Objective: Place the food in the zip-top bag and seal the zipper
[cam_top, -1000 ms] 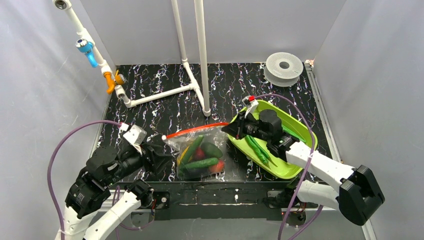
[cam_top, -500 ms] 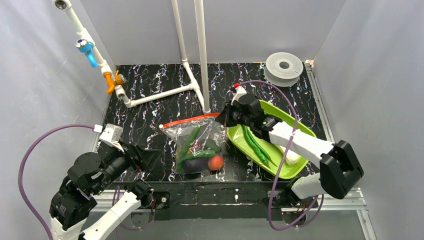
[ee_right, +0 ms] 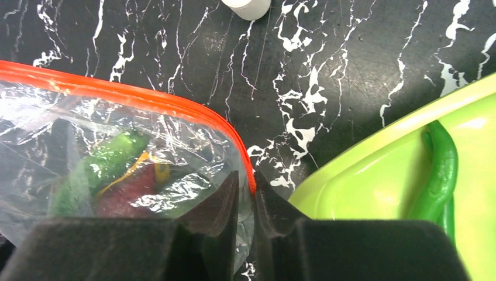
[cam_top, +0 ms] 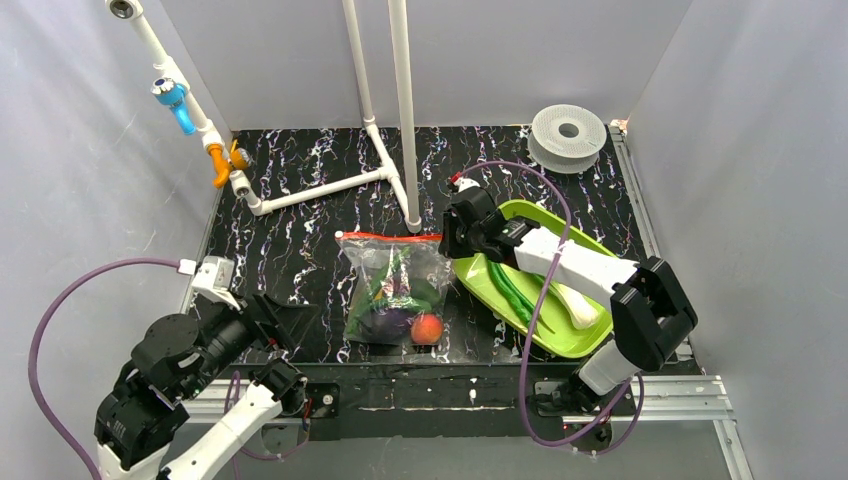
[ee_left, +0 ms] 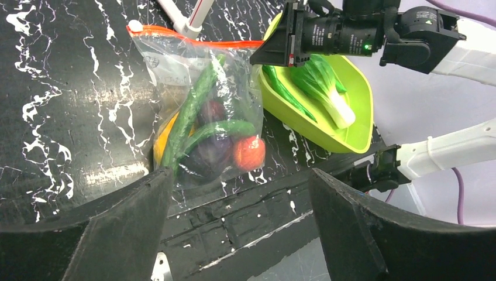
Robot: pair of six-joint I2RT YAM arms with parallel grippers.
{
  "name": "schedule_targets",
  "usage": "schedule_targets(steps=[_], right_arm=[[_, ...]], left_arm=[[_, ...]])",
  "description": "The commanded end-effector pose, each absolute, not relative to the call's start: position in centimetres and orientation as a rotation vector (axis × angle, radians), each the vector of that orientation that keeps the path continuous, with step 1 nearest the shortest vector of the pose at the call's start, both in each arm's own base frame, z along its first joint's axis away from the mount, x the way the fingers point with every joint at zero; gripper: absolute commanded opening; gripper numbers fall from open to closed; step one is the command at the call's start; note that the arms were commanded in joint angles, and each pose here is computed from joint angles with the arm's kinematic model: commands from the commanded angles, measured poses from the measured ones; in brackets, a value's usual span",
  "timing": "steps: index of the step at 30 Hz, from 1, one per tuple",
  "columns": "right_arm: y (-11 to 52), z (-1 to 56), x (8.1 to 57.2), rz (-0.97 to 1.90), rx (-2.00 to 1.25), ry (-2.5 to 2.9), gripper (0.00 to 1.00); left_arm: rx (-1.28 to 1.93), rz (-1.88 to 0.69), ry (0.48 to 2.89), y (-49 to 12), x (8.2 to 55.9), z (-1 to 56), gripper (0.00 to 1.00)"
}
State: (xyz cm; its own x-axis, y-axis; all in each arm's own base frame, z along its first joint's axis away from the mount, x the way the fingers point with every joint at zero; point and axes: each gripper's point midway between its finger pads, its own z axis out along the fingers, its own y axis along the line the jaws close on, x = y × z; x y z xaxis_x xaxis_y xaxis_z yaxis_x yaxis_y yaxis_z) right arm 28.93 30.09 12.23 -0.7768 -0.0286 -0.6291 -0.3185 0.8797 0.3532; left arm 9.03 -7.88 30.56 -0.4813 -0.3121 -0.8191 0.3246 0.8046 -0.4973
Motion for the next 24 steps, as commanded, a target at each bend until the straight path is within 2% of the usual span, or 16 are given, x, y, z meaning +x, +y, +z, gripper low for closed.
schedule_targets(steps=[1,10,17,20,24], right_arm=[[29.8,15.1,29.9,0.533,-0.303,2.339,0.25],[27.3,17.8,29.6,0.42,-0.367,2.285,0.69],[24.9,21.9,27.7,0.445,-0.406,2.163,0.87],[23.0,24.1,26.6,0.436,-0.387,2.105,0.98],[19.9,27.8,24.3,0.448,-0.366,1.991,0.98]], left_arm=[[0.007,-0.775,1.874,-7.6,8.7,31.7,0.85],[0.011,-0.787,1.884,-8.0,8.8,31.7,0.9],[0.015,-0.797,1.819,-7.6,8.6,33.4,0.93],[0.009,-0.8,1.749,-7.1,8.5,34.7,0.96],[-0.018,-0.796,1.636,-6.2,8.5,36.9,0.98]])
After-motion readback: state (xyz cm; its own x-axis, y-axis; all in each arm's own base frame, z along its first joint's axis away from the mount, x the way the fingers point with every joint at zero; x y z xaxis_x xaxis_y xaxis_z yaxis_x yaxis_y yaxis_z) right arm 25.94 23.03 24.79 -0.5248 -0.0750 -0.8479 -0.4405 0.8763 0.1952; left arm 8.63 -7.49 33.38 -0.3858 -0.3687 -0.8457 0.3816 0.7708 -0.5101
